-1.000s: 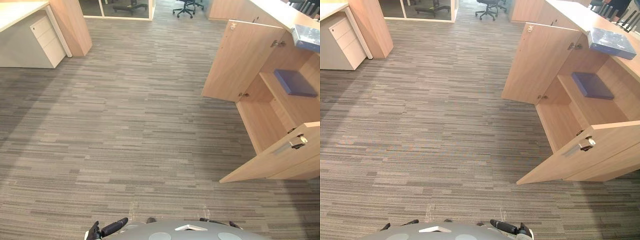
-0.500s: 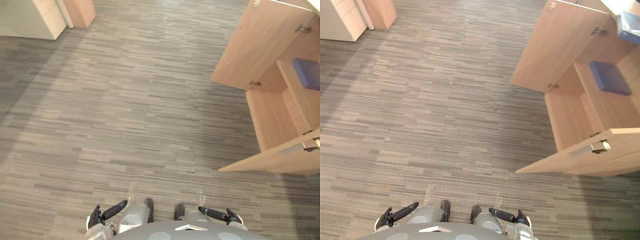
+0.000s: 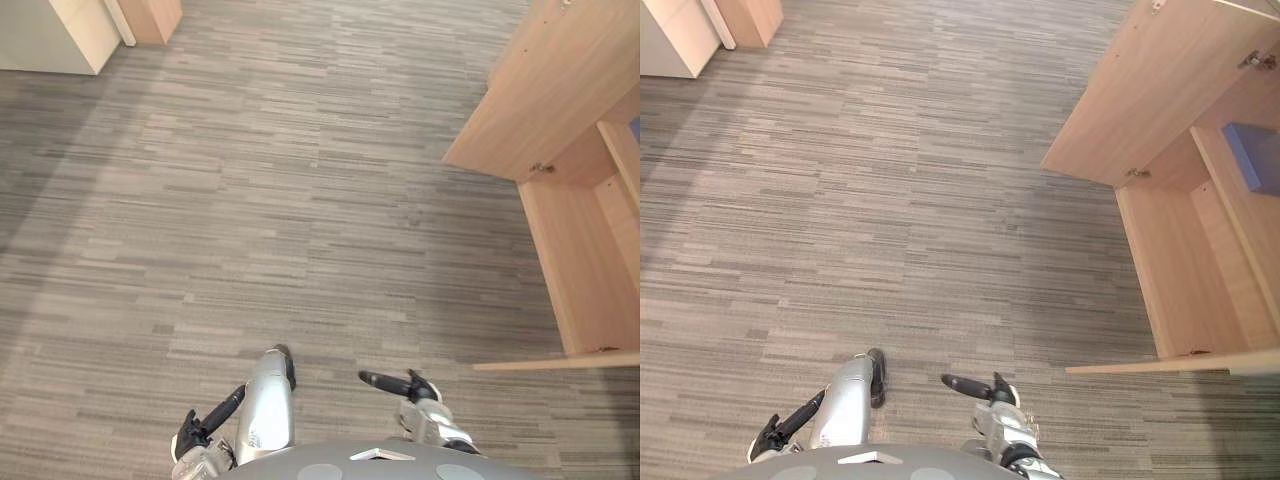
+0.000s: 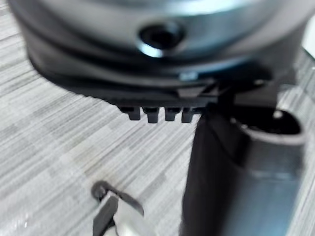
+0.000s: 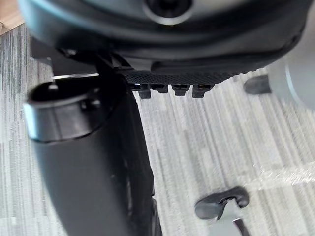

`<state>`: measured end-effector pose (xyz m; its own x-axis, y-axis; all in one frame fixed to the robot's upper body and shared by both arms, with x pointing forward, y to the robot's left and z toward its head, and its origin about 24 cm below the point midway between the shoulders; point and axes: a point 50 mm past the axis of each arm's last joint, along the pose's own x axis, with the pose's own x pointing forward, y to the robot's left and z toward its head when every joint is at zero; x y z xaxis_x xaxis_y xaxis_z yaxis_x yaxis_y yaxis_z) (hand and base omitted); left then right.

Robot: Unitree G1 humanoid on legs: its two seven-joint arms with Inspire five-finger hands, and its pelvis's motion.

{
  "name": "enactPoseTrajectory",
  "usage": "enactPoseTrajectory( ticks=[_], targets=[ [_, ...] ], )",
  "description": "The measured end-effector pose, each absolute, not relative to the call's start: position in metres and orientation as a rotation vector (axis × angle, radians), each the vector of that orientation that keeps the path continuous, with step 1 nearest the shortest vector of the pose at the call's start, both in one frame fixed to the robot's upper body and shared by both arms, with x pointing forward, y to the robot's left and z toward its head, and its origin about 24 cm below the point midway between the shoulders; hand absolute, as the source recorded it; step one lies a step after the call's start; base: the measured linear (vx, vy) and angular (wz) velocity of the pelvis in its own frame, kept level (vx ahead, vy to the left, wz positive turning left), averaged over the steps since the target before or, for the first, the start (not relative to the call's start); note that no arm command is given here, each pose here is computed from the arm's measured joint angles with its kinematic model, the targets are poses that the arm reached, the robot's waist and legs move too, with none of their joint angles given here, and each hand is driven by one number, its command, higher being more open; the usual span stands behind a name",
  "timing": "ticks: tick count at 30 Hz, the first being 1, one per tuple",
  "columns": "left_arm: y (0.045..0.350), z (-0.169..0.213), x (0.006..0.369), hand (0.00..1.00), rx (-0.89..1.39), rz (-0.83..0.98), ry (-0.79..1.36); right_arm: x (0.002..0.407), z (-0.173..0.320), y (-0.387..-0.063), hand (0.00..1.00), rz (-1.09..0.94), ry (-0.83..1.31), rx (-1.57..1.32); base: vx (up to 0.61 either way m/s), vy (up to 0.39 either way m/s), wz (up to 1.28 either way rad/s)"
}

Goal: Walk over to the cabinet, pick up the folder, carry it to the office cabinet, place the folder inside the office cabinet, then close the office cabinet door

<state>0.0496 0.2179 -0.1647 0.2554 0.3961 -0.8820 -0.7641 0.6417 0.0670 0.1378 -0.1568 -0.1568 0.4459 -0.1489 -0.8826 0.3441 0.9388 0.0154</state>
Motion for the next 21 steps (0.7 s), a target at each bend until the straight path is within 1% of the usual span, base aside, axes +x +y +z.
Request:
enactPoseTrajectory(
  ticks=[3,6,8,11,14,16,19,21],
  targets=[
    [0.222,-0.167,0.024,1.0,-0.399,0.856,1.095,0.136,-0.158,-0.161,1.0,-0.327,1.078,0.209,0.42,0.321,-0.53],
    [0.214,-0.17,0.002,1.0,-0.401,0.841,1.169,0.132,-0.16,-0.163,1.0,-0.312,1.095,0.207,0.39,0.291,-0.56],
    [0.21,-0.172,-0.002,1.0,-0.413,0.834,1.195,0.145,-0.155,-0.163,1.0,-0.296,1.047,0.194,0.29,0.223,-0.39],
    [0.212,-0.172,0.0,1.0,-0.406,0.8,1.192,0.152,-0.152,-0.163,1.0,-0.295,1.024,0.192,0.28,0.149,-0.32],
    [0.212,-0.171,0.004,1.0,-0.38,0.759,1.191,0.163,-0.147,-0.166,1.0,-0.308,0.989,0.206,0.25,-0.009,-0.11],
    [0.214,-0.171,0.005,1.0,-0.397,0.775,1.179,0.167,-0.146,-0.165,1.0,-0.31,0.979,0.214,0.3,-0.092,0.0],
    [0.214,-0.171,0.004,1.0,-0.418,0.806,1.168,0.162,-0.147,-0.166,1.0,-0.322,0.99,0.218,0.3,-0.134,-0.15],
    [0.212,-0.171,0.012,1.0,-0.433,0.805,1.151,0.162,-0.147,-0.167,1.0,-0.325,0.994,0.217,0.34,-0.154,-0.5]
  ],
)
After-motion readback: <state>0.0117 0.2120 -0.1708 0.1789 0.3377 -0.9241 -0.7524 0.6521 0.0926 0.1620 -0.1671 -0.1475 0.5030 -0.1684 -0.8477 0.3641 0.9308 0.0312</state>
